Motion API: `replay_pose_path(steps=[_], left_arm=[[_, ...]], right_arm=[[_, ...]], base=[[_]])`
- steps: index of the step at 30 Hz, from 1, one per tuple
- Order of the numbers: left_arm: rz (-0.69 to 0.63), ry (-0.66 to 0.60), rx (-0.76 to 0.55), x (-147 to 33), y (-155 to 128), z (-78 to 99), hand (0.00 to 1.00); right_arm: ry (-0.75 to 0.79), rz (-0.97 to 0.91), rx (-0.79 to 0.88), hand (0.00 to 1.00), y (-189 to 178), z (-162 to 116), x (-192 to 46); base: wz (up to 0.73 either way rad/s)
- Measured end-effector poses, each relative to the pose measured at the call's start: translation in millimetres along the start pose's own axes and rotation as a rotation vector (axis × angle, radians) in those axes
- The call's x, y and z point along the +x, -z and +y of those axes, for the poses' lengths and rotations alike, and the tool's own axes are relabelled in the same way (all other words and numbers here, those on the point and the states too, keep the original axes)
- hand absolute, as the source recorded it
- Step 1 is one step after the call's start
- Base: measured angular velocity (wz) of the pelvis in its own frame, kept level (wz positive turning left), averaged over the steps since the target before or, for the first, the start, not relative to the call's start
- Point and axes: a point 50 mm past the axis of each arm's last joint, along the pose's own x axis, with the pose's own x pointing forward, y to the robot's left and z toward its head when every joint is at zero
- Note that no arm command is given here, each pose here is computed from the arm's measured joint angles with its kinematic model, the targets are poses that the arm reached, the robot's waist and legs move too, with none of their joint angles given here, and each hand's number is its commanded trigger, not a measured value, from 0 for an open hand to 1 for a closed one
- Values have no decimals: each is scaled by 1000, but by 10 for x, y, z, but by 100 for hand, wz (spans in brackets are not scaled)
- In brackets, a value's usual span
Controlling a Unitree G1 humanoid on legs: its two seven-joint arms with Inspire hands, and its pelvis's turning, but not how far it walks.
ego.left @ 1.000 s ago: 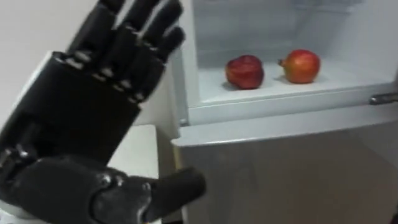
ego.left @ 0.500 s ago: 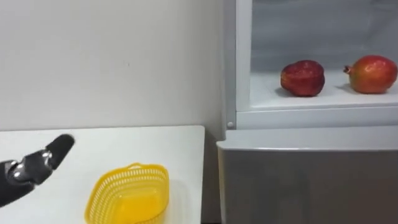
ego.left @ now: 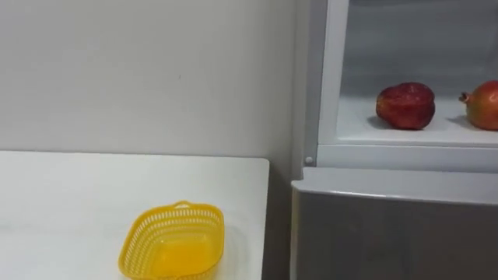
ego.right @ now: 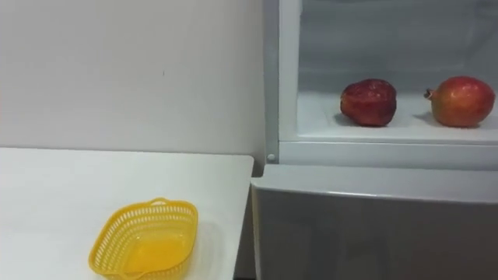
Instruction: Retrieve from the upper fridge
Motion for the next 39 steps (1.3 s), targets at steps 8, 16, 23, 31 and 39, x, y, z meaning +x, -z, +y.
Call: replay_pose_path(steps=[8,16,23,31,39], left_arm=[[235,122,691,-138,765,189,0],[72,387,957,-170,562,-519,0],[46,450,1047,-216,578,-629,0],[45,459,1065,-216,594,-588,0],[-8,489,1075,-233,603,-583,0]], right_arm=[[-22,21,-23,0,-11,14,4],[-31,-8,-99,0,-150,95,4],[23,-7,25,0,-202,155,-4],[176,-188,385,0,-620,-51,-66],[331,-731,559,0,-1523,-332,-641]], base=[[3],[-11],[-8],[-1],[-2]])
